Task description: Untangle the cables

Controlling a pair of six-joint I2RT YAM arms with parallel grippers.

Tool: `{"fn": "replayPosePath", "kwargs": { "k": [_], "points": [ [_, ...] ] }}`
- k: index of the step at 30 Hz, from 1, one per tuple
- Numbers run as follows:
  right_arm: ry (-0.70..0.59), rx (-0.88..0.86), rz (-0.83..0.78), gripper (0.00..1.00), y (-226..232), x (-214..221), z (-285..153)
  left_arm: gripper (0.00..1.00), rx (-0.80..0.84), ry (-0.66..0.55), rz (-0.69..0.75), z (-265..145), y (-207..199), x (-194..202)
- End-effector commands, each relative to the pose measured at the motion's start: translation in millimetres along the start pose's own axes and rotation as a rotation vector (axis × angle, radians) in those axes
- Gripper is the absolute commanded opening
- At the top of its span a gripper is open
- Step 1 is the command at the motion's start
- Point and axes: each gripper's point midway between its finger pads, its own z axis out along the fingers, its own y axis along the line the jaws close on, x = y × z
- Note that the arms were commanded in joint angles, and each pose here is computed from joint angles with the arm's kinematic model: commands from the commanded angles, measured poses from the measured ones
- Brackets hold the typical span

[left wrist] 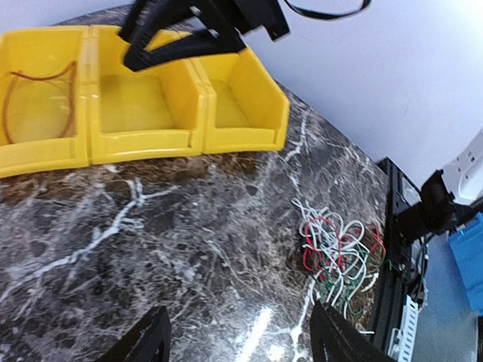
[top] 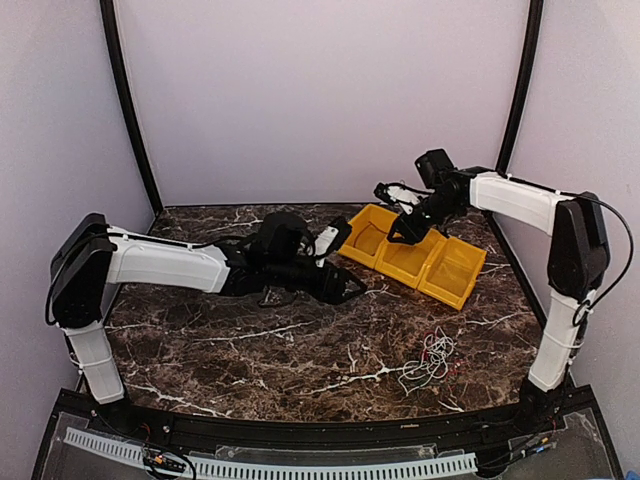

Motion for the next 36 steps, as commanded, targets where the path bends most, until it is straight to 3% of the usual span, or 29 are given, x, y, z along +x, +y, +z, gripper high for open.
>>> {"fn": "replayPosePath", "kwargs": {
  "k": [1, 11, 18, 27, 36],
  "points": [
    [-0.053, -0.042, 0.022, 0.41, 12, -13, -23, 0.65, 0.23, 0.105, 0.055, 26, -45, 26],
    [0.005, -0.139, -0.039, 0.44, 91, 86, -91, 0.59, 0.398, 0.185, 0.016, 46, -90, 67],
    [-0.001, -0.119, -0.096, 0.48, 120, 136, -105, 0.65, 0.393, 0.237, -0.012, 61, -100, 92],
    [-0.031, -0.028, -0.104, 0.49, 112, 148, -108, 0.59, 0.4, 0.236, -0.08, 86, -108, 101],
    [-0.205, -0.013, -0.004, 0.5, 102, 143, -115, 0.5, 0.366, 0.284, -0.096, 103, -102, 116]
  ]
}}
